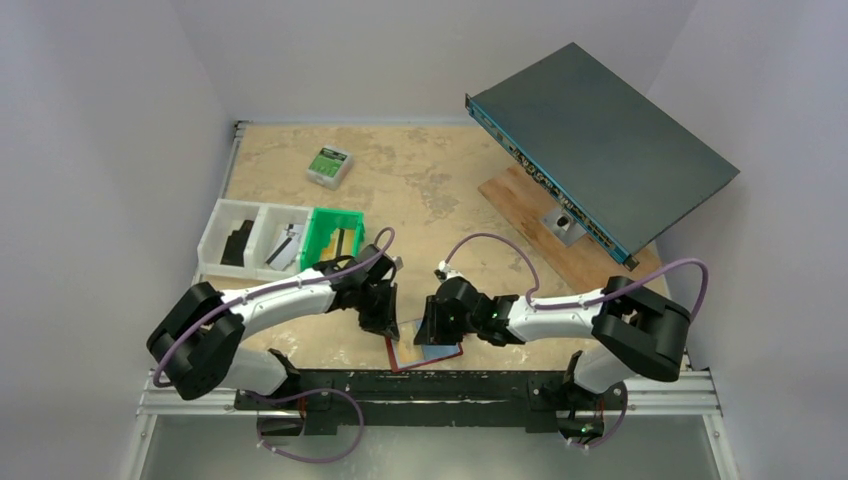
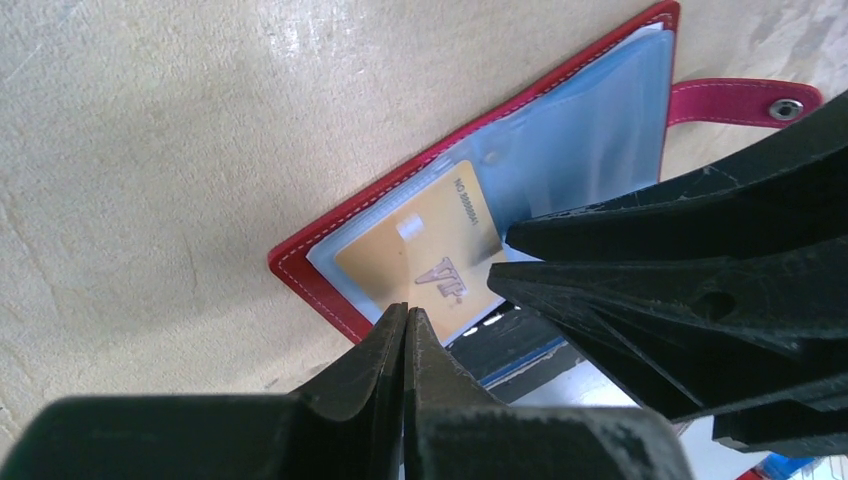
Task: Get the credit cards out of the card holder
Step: Remove the credit card from the card holder.
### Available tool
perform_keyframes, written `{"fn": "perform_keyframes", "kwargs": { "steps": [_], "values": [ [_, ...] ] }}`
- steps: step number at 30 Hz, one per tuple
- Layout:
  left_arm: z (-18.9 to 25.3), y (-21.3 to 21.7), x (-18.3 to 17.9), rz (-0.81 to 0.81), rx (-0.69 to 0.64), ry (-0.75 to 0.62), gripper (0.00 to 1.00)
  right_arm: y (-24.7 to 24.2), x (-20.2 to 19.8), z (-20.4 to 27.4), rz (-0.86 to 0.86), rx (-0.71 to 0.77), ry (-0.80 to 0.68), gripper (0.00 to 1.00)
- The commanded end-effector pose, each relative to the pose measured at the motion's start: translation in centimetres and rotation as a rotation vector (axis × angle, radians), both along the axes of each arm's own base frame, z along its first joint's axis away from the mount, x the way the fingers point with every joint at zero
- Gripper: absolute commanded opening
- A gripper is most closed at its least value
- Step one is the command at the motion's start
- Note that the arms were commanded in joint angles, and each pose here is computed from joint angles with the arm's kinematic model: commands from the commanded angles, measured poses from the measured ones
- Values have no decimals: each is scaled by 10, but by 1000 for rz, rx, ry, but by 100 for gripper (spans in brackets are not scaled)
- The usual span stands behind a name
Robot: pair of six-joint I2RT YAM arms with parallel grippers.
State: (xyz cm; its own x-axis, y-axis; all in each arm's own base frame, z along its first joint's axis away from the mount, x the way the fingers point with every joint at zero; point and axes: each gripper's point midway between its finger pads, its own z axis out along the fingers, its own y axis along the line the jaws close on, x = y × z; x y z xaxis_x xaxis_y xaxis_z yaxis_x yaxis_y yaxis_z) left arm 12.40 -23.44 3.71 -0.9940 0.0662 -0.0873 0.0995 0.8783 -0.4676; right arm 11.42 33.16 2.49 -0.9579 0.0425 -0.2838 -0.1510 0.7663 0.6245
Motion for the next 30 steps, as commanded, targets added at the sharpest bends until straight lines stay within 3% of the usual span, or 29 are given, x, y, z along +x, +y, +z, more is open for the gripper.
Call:
{"fn": "perform_keyframes", "kwargs": {
  "steps": [1,30],
  "values": [
    [-9,-1,1,5,20,-1,0,4,1,0,-1,22,9,25],
    [-30,-6,-5,-15,83,42,0,-8,-6,-28,-11,79,118,28]
  ]
}}
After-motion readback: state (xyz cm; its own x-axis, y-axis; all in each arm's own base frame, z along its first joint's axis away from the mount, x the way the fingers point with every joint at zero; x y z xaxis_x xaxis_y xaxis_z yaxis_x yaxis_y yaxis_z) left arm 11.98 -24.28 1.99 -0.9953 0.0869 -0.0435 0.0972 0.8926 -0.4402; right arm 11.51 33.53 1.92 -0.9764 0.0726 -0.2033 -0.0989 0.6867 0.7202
